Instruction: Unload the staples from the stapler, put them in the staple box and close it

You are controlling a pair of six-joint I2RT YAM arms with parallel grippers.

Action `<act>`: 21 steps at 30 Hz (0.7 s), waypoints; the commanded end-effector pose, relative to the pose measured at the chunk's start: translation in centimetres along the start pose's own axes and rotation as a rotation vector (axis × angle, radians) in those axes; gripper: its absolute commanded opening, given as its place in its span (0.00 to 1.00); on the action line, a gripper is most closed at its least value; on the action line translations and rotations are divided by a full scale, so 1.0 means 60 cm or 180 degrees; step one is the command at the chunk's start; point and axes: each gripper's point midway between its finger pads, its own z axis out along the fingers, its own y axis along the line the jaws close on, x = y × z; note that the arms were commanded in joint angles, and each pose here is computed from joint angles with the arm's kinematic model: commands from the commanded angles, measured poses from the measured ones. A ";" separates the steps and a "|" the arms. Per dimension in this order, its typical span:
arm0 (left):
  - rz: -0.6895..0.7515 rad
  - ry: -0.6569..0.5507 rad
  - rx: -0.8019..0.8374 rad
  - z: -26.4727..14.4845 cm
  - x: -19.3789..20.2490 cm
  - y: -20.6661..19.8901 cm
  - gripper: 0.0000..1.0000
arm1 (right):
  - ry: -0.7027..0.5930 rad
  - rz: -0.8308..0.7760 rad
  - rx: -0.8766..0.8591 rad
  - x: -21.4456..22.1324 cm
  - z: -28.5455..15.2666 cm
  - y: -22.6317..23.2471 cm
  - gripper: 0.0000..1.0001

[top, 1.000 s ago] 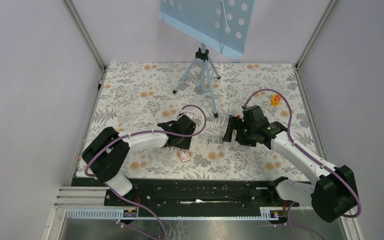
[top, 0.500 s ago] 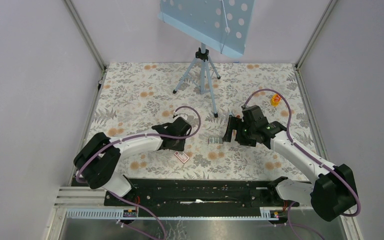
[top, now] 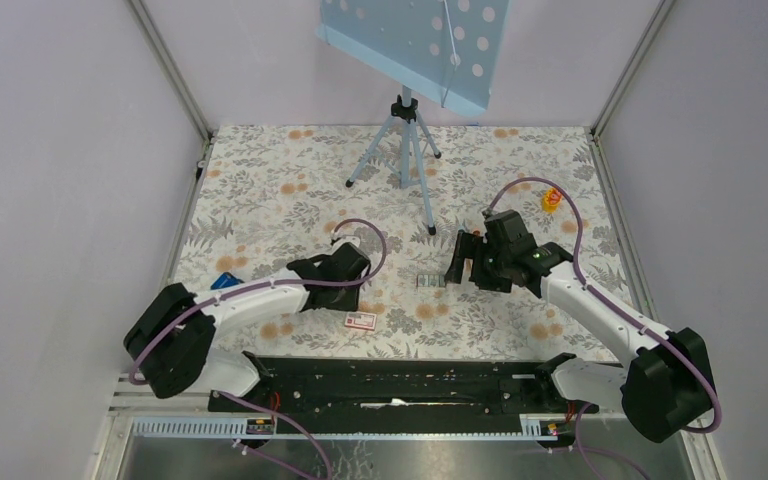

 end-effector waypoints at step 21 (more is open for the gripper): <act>-0.1083 -0.0628 0.1007 -0.065 0.003 -0.031 0.41 | -0.0017 0.0598 -0.1871 0.136 0.067 0.244 0.71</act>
